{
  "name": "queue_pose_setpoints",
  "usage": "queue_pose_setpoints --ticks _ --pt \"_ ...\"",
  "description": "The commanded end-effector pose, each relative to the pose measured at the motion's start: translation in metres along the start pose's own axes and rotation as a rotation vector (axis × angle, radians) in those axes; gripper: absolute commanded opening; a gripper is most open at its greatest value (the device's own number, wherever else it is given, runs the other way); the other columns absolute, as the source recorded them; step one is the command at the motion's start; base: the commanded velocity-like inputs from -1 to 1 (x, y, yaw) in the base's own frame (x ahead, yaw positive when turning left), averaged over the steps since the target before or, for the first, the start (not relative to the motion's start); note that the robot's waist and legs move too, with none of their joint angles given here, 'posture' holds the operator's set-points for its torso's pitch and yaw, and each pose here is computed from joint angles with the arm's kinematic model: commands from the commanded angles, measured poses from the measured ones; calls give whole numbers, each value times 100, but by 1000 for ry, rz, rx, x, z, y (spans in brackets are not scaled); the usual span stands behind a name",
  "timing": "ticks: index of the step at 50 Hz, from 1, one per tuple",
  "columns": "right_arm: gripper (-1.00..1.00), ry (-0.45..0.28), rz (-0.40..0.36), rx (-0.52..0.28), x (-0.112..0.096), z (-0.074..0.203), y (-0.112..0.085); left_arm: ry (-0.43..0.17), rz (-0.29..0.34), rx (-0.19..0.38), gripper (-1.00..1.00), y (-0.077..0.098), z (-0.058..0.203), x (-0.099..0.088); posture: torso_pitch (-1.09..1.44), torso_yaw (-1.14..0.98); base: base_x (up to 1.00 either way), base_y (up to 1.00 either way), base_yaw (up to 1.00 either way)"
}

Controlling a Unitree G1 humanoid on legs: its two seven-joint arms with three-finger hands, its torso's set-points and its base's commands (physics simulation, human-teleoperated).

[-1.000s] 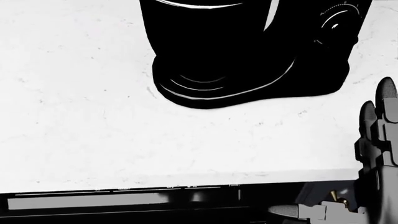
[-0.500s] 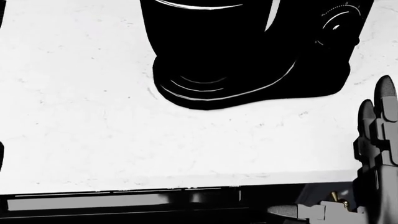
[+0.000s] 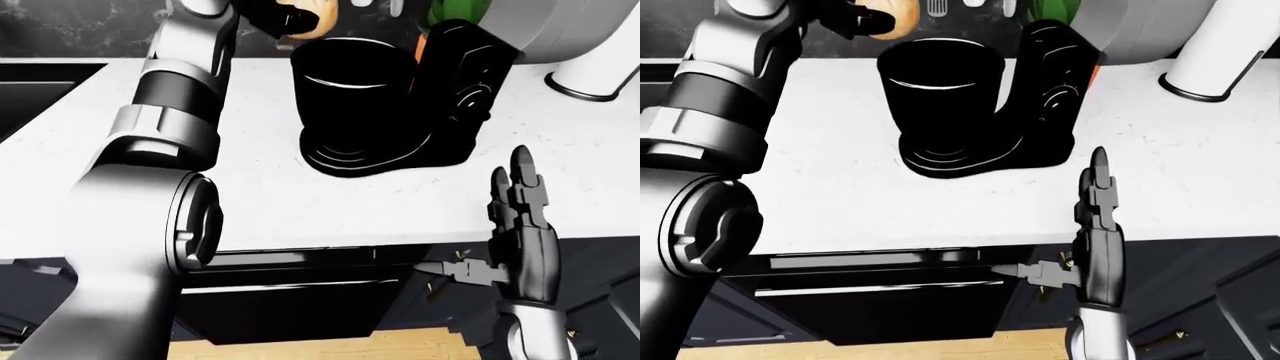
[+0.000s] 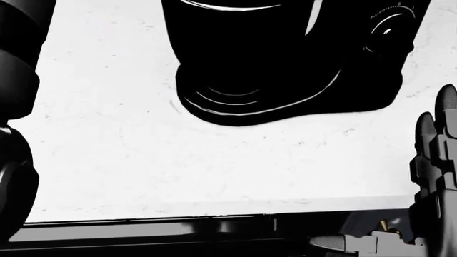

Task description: Place the bread in the stand mixer bowl.

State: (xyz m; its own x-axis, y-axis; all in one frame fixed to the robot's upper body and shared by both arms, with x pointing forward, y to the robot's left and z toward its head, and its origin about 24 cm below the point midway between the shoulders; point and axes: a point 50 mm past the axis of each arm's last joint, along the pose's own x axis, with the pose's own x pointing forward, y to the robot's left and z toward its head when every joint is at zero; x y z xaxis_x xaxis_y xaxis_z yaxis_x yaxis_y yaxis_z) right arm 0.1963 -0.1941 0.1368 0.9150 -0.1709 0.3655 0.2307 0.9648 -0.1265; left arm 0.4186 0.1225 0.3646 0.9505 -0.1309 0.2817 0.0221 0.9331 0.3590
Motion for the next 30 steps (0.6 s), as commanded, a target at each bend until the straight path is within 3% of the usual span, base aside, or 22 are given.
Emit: queue_pose_setpoints --ticks 1,10,30 --pt "100 -77 -2 -2 2 14 0 -128 40 -5 -100 9 32 -2 0 0 0 0 0" --pt "100 -77 -2 -2 2 13 0 -169 24 -28 -100 -1 37 -1 0 0 0 0 0" --pt "100 -76 -6 -2 1 14 -2 -213 -39 -22 -100 -27 47 -1 0 0 0 0 0"
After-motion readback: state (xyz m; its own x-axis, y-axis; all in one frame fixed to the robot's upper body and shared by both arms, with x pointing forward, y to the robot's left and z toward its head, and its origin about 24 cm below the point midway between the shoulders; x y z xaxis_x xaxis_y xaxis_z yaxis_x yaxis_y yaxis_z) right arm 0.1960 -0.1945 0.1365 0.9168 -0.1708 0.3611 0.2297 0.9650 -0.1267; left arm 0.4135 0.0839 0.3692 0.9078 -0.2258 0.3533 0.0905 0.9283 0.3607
